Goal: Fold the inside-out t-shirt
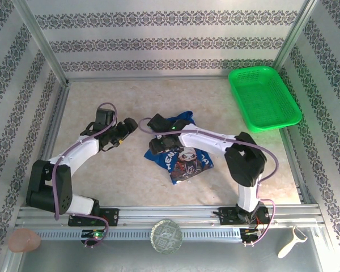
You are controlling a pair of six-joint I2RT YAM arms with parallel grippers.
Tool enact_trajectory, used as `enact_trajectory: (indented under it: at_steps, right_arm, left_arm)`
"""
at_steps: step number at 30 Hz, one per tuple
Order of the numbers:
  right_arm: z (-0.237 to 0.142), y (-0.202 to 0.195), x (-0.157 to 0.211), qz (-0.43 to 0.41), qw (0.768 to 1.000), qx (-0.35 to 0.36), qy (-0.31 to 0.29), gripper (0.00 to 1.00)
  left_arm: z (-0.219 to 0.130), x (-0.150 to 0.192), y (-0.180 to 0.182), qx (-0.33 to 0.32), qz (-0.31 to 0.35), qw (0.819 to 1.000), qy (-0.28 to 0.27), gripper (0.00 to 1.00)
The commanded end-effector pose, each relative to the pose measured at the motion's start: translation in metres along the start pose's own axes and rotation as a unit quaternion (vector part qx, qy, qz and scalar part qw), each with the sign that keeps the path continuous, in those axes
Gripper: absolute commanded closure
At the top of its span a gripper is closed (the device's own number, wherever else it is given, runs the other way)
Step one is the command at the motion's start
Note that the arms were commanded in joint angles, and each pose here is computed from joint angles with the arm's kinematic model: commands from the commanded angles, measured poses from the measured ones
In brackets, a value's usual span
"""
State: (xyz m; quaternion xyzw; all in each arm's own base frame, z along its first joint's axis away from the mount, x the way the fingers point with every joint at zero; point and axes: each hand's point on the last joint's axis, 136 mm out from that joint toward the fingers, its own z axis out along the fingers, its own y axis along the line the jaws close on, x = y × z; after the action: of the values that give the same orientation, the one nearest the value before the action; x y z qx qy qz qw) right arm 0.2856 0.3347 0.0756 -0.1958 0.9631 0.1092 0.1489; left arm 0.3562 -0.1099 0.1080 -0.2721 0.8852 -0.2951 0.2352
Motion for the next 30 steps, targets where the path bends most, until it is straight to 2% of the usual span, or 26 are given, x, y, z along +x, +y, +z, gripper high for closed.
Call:
enact_trajectory:
  at_steps: [1,8,10,14,24,30]
  right_arm:
    - [0.01,-0.014,0.011,-0.032,0.998,0.047,0.036,0.4]
    - [0.028,-0.026,0.011,-0.028,0.996,0.075,0.046,0.57]
    - [0.028,-0.028,0.01,-0.024,0.996,0.077,0.044,0.68]
    - [0.019,-0.029,0.006,-0.015,0.997,0.068,0.031,0.99]
    - [-0.028,-0.037,-0.014,0.088,0.995,-0.044,-0.032,1.0]
    - [-0.031,-0.041,-0.013,0.105,0.992,-0.052,-0.037,1.0]
  left_arm:
    - [-0.005,0.019,0.017,-0.02,-0.001,0.999,0.031,0.14]
    - [-0.002,0.043,0.034,-0.032,0.009,0.997,0.071,0.16]
    - [-0.002,0.044,0.035,-0.035,0.015,0.997,0.073,0.16]
    - [0.001,0.052,0.034,-0.039,0.036,0.995,0.089,0.17]
    - [0.034,0.085,0.021,-0.086,0.126,0.979,0.136,0.18]
    - [0.056,0.097,0.014,-0.111,0.168,0.968,0.152,0.23]
